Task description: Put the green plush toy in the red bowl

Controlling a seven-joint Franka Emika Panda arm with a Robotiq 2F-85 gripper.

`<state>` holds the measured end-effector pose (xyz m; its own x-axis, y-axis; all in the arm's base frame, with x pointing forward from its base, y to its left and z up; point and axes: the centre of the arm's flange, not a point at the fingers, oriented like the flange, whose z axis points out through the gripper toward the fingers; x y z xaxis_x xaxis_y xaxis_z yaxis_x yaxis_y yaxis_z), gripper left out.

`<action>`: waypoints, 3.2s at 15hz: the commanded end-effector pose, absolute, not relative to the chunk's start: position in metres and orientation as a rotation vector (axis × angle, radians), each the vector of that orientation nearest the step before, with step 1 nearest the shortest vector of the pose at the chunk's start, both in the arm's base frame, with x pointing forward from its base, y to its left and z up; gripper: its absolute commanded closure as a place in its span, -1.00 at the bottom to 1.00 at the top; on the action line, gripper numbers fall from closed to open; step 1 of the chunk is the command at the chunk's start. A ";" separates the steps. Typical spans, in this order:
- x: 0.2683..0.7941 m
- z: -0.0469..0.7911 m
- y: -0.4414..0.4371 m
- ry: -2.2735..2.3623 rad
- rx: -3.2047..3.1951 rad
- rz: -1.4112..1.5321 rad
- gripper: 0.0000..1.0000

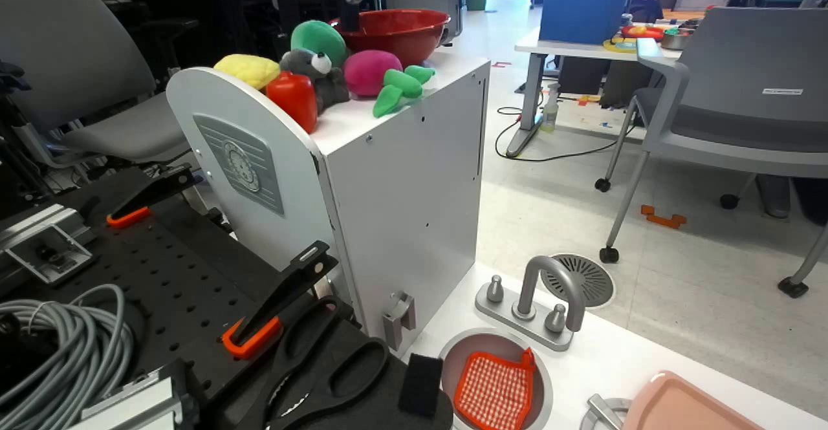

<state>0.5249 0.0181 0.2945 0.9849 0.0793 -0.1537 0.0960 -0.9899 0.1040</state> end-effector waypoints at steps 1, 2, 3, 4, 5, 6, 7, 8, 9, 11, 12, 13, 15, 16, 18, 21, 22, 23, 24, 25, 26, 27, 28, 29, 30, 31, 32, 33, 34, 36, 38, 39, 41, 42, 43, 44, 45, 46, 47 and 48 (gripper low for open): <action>0.529 0.297 0.016 0.156 3.009 -0.205 -1.00; 0.529 0.296 0.016 0.158 3.010 -0.208 -1.00; 0.529 0.297 0.015 0.160 3.013 -0.208 -1.00; 0.529 0.297 0.015 0.163 3.014 -0.207 -1.00; 0.529 0.297 0.015 0.167 3.016 -0.208 -1.00; 0.529 0.297 0.015 0.171 3.018 -0.210 -1.00; 0.529 0.297 0.015 0.174 3.018 -0.210 -1.00; 0.529 0.297 0.015 0.179 3.019 -0.210 -1.00; 0.529 0.297 0.015 0.183 3.020 -0.209 -1.00; 0.529 0.297 0.015 0.189 3.021 -0.211 -1.00; 0.529 0.296 0.015 0.193 3.025 -0.213 -1.00; 0.529 0.296 0.015 0.197 3.026 -0.214 -1.00; 0.529 0.296 0.015 0.205 3.027 -0.215 -0.99; 0.529 0.296 0.014 0.210 3.030 -0.218 -0.98; 0.529 0.295 0.014 0.221 3.031 -0.220 -0.62; 0.529 0.295 0.014 0.238 3.033 -0.224 0.03; 0.529 0.295 0.014 0.244 3.034 -0.225 0.16; 0.529 0.295 0.014 0.249 3.035 -0.226 0.29; 0.529 0.295 0.014 0.253 3.036 -0.227 0.47; 0.529 0.295 0.014 0.258 3.036 -0.227 0.59; 0.529 0.295 0.014 0.262 3.037 -0.228 0.75; 0.530 0.295 0.014 0.268 3.039 -0.229 0.86; 0.529 0.295 0.014 0.274 3.040 -0.230 0.98; 0.529 0.295 0.013 0.280 3.041 -0.230 0.99; 0.529 0.295 0.013 0.287 3.041 -0.231 1.00; 0.529 0.295 0.013 0.293 3.042 -0.230 0.95; 0.529 0.295 0.014 0.300 3.043 -0.230 0.96; 0.528 0.296 0.014 0.305 3.042 -0.227 0.96; 0.528 0.297 0.014 0.312 3.043 -0.225 0.95; 0.527 0.299 0.016 0.325 3.040 -0.219 0.95; 0.524 0.303 0.018 0.334 3.035 -0.206 0.95; 0.524 0.304 0.018 0.327 3.025 -0.212 0.95; 0.522 0.307 0.019 0.339 3.027 -0.206 0.95; 0.522 0.308 0.020 0.341 3.027 -0.203 0.95; 0.521 0.309 0.020 0.342 3.024 -0.202 0.95; 0.522 0.310 0.020 0.344 3.024 -0.201 0.95; 0.522 0.311 0.020 0.346 3.023 -0.201 0.95; 0.522 0.312 0.021 0.353 3.023 -0.204 0.95; 0.522 0.311 0.021 0.361 3.027 -0.209 0.95; 0.522 0.311 0.021 0.366 3.026 -0.210 0.95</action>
